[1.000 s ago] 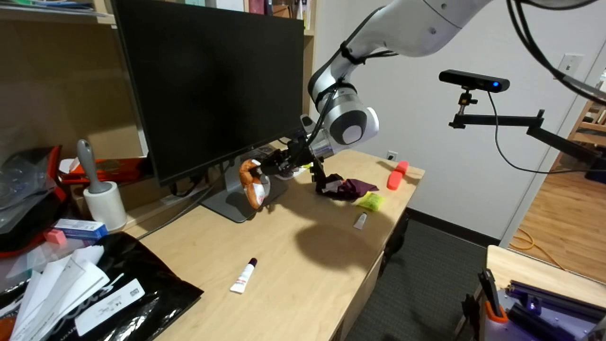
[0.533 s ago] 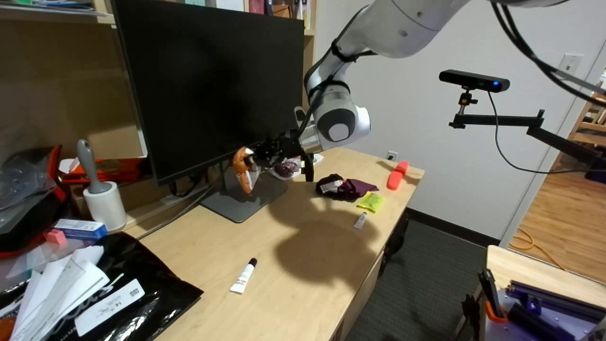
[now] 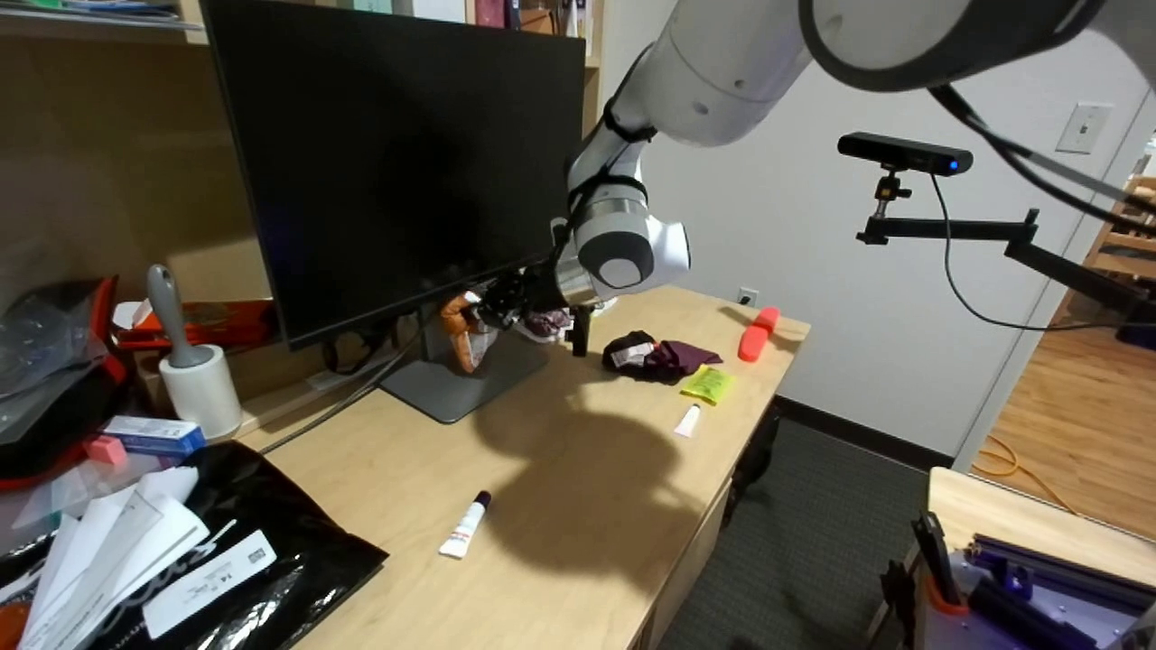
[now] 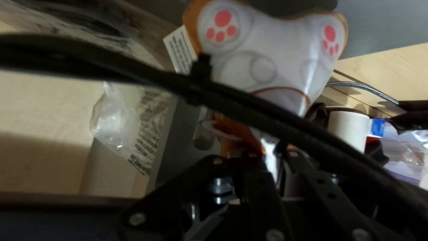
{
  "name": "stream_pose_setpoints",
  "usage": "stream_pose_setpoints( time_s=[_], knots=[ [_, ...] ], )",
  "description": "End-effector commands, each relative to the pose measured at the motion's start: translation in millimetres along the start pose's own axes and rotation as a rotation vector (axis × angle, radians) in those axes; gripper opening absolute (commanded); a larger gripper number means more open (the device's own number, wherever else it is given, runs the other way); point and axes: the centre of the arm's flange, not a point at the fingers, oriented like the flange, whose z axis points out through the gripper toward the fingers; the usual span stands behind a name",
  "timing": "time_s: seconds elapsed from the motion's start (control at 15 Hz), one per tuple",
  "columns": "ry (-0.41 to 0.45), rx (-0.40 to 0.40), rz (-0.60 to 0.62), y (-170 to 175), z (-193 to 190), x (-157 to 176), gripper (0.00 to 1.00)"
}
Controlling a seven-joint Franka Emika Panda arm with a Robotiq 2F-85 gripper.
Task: Move the yellow object to the right
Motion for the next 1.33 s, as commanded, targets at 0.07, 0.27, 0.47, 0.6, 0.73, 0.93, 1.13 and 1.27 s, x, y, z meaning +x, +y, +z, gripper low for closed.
stream_pose_setpoints(
  time_s=[0.07, 0.27, 0.47, 0.6, 0.73, 0.93, 1.13, 1.27],
  knots=[
    [-0.044, -0.102, 0.110, 7, 9, -27, 0.28],
    [-0.047, -0.095, 0.150, 7, 8, -26, 0.47],
    [-0.024, -0.081, 0.167, 4, 4, -21, 0.67],
    [-0.025, -0.065, 0.171, 0, 1, -19, 0.79],
    [-0.019, -0.054, 0.169, -2, -4, -16, 0.92],
    [0.001, -0.044, 0.145, -1, -16, -6, 1.00],
    [0.077, -0.063, 0.144, 11, -32, 14, 1.00],
    [0.066, -0.050, 0.159, 12, -47, 15, 1.00]
  ],
)
